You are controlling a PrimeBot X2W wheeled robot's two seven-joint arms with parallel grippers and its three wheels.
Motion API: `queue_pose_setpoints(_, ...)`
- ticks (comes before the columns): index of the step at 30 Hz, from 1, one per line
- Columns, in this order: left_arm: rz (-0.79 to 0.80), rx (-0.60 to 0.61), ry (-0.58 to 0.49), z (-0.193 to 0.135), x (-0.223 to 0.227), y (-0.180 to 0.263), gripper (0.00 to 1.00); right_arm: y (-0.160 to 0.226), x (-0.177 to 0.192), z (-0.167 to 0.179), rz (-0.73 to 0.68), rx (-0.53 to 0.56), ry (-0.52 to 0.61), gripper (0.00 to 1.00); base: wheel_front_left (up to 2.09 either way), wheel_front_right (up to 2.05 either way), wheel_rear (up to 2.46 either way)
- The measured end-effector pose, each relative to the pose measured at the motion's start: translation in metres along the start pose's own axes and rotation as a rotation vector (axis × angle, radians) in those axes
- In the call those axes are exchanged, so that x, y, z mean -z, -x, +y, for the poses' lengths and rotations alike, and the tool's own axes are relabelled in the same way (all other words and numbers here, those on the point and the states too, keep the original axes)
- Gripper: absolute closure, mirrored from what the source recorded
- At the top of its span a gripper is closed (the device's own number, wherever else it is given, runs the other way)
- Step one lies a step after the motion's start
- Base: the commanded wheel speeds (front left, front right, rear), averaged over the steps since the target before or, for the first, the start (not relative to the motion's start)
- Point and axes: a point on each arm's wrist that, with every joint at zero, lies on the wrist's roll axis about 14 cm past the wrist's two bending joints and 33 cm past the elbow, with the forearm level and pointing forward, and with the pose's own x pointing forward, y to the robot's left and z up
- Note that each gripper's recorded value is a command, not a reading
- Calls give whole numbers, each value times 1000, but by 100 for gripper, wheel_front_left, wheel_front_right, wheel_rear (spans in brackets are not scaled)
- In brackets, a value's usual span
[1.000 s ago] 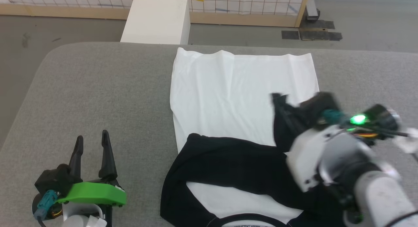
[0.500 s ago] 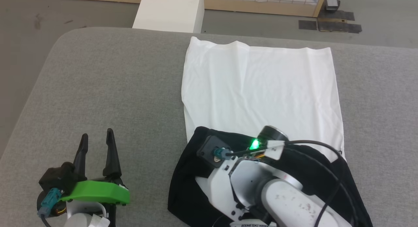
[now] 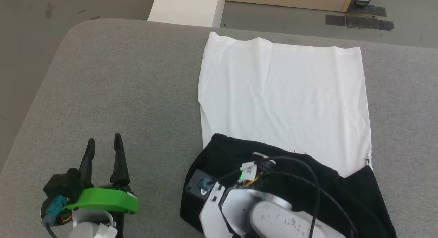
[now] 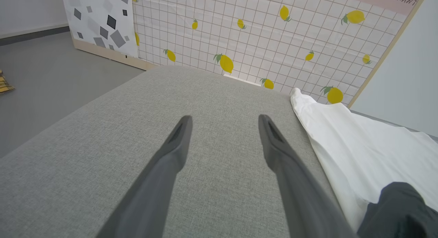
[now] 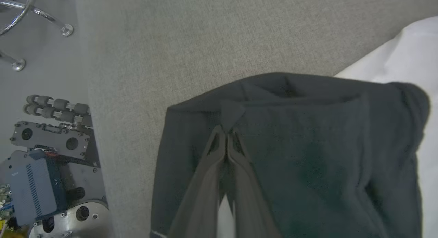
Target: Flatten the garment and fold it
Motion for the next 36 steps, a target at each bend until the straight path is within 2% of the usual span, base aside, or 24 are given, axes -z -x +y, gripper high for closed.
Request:
queue_pose_setpoints(4,2,-1,0,0,1,0,0,-5,14,13,53,-48,-14,100,0,0,0)
queue_pose_setpoints(5,2,-1,1,0,1,0,0,-5,16,14,60,-55,-22,88,0,0,0)
queue_pose_setpoints(6,2,0,2,0,1,0,0,-5,17,15,65,-60,-27,13,0,0,0)
queue_pose_setpoints(7,2,1,2,-1,1,0,0,-5,16,15,61,-65,-44,0,0,0,0)
queue_pose_setpoints(10,0,6,4,-2,0,-1,0,0,0,11,-14,-66,-91,0,0,0,0)
queue_pose_setpoints(13,-9,13,7,-5,-3,-1,0,13,-36,-5,-183,-35,-148,0,0,0,0)
queue_pose_setpoints(17,-21,29,11,-10,-7,-1,0,50,-84,-43,-454,74,-212,0,0,0,0)
queue_pose_setpoints(20,-26,40,13,-13,-8,-2,0,88,-98,-77,-620,209,-252,0,0,0,0)
queue_pose_setpoints(26,-29,79,19,-26,-9,-1,0,158,-64,-131,-766,521,-334,0,0,0,0)
queue_pose_setpoints(32,-27,133,25,-42,-9,-2,0,213,5,-162,-768,803,-425,0,0,0,0)
queue_pose_setpoints(36,-20,186,16,-57,-9,-9,0,237,40,-170,-757,920,-468,0,0,0,0)
